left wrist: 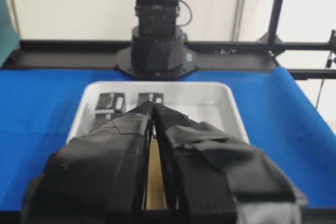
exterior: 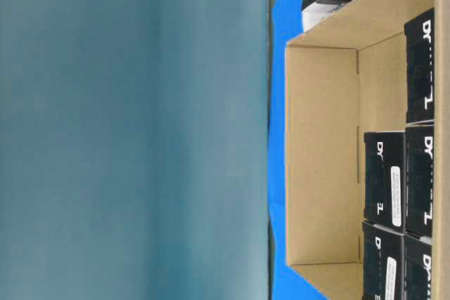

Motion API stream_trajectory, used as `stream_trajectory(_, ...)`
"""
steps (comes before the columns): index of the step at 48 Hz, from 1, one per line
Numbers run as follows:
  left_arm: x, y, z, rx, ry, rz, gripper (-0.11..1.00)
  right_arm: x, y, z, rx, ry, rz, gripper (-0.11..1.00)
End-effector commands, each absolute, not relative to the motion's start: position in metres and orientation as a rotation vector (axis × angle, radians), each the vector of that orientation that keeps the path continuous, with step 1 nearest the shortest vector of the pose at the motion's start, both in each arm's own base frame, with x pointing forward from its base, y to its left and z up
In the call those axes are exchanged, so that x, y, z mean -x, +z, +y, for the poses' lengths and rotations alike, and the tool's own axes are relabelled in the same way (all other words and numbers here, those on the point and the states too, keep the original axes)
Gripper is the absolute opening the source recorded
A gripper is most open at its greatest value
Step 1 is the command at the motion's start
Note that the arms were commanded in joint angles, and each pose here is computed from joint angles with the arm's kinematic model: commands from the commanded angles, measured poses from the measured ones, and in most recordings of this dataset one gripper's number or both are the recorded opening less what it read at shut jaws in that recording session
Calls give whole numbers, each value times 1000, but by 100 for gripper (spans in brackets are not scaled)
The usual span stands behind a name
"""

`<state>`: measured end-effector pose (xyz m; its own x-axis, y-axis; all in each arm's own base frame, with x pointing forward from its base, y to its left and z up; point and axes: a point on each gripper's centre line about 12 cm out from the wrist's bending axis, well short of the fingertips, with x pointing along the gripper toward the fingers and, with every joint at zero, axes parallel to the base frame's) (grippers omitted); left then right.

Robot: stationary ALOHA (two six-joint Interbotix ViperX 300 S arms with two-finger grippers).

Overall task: Pick the box from inside the cardboard box.
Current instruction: 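Move the right gripper over the cardboard box toward the black packages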

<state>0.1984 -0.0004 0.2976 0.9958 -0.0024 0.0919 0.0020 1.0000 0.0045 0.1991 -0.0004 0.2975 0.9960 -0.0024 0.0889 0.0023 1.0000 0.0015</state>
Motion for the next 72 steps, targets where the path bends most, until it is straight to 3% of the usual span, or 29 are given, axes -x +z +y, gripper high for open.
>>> stream_trajectory(1,-202,309,0,-14,-1,-117,14,-202,299,-1,-13,-6,-86,14)
stream_trajectory(4,-203,313,0,-17,-1,-120,8,-206,296,-2,-51,-14,-32,17)
stream_trajectory(11,-204,316,0,-17,-2,-104,-6,-219,292,-1,-133,-17,164,2)
stream_trajectory(23,-204,316,0,-17,0,-55,-6,-250,298,2,-200,-25,431,1)
stream_trajectory(51,-203,317,1,-15,4,-38,-6,-351,256,15,-183,-29,1088,1)
stream_trajectory(62,-202,315,1,-15,4,-18,-6,-389,242,14,-175,-35,1206,1)
stream_trajectory(72,-202,315,1,-15,4,-18,-6,-415,232,15,-160,-26,1221,1)
